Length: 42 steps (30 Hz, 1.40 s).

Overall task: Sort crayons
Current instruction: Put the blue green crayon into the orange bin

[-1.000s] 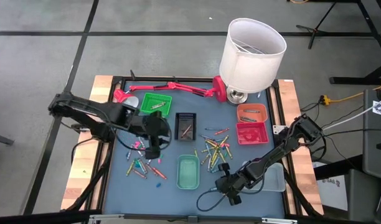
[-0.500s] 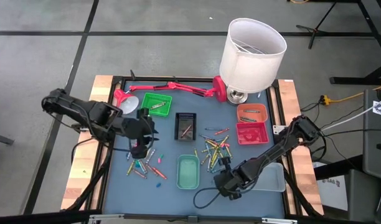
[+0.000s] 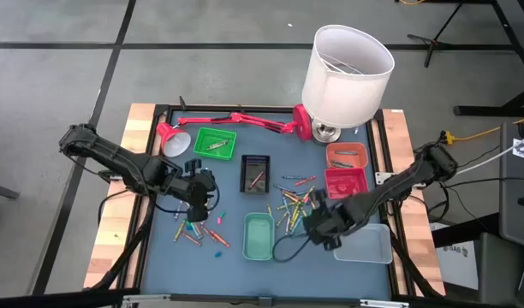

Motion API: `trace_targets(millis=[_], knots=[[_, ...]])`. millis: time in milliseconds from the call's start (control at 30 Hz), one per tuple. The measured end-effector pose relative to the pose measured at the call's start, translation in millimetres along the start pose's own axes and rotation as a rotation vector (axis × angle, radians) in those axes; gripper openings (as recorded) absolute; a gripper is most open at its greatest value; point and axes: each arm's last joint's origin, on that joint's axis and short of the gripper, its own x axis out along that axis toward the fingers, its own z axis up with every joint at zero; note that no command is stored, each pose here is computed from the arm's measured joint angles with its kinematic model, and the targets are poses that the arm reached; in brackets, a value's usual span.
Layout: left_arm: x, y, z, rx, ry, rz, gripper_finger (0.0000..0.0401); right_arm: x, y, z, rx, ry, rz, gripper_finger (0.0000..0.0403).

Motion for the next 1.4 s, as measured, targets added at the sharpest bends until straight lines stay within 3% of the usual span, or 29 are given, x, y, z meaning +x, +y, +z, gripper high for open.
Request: trace_targets(millis=[367,567,800,1133,1400], knots=[[40.9,2.6,-33.6,-0.219,0.075,0.053,0.0108,-53.6,-58.2,-61.4,0.117,0.033,-0.181,0.0017],[50.8,0.5,-36.9,-0.259,0.040,0.025,0.0108,-53.9,-90.1,-108.5,0.232,0.028,-0.231,0.0017],[51.7,-2.0,-33.1,-0.275,0.004,-0.003,0.0108,-34.1,-119.6,-154.2,0.380,0.113,-0.302,0.0017],[51.6,-2.4,-32.6,-0.280,0.000,-0.006,0.0108,-4.0,-146.3,-176.4,0.432,0.168,-0.337,0.0017],[50.8,-5.8,-33.6,-0.453,0.021,-0.045,0.0108,-1.6,-156.6,-183.0,0.501,0.175,-0.362,0.0030]])
